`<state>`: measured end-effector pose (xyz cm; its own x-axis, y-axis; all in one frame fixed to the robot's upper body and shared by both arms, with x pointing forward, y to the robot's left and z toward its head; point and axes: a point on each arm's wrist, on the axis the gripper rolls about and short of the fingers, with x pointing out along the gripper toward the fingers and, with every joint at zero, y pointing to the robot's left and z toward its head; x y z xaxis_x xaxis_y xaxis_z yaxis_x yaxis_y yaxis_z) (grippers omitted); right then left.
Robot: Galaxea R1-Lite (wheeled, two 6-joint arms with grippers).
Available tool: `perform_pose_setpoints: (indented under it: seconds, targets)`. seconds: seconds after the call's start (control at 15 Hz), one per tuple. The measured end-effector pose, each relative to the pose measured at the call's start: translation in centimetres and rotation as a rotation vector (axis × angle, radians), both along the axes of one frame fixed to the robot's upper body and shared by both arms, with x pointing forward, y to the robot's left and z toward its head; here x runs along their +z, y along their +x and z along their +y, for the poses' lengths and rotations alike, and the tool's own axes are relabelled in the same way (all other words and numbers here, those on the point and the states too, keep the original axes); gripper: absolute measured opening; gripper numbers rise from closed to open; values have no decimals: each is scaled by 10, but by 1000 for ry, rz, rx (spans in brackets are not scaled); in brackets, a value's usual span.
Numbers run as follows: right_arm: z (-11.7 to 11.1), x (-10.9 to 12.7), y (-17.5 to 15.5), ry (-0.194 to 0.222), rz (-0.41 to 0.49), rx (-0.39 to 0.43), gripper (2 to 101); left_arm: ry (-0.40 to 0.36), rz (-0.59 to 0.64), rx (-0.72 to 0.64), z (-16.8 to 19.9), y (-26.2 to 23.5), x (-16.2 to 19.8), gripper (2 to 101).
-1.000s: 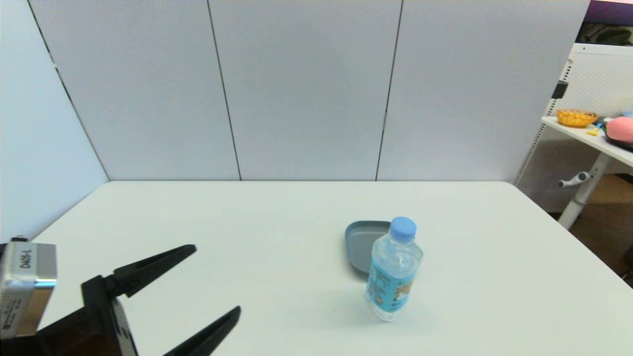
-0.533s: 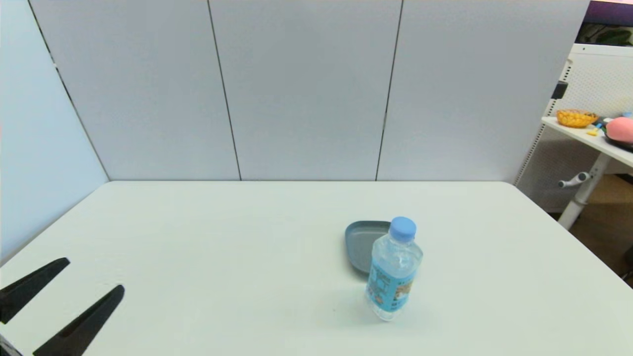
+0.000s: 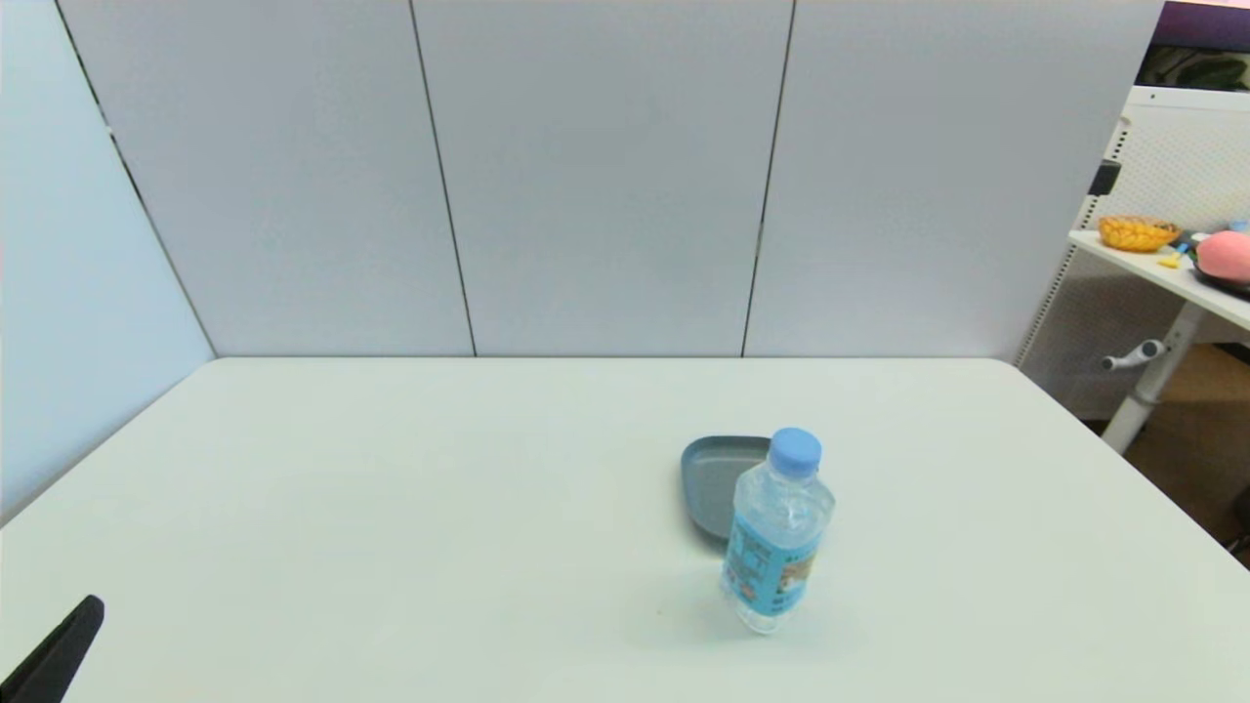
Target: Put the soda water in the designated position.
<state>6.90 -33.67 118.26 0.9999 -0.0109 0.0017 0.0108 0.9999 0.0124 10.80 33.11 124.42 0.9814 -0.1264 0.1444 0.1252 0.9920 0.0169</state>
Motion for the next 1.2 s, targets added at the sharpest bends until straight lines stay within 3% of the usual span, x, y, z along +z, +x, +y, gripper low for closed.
perform_pose_setpoints:
  seconds: [0.27, 0.73, 1.2]
  targets:
    - [0, 0, 0, 0, 0, 0, 980, 110, 38, 40, 1, -12, -18, 971]
    - [0, 0, 0, 0, 0, 0, 980, 125, 22, 46, 2, -15, -18, 975]
    - [0, 0, 0, 0, 0, 0, 980, 120, 69, 90, 2, -32, -44, 977]
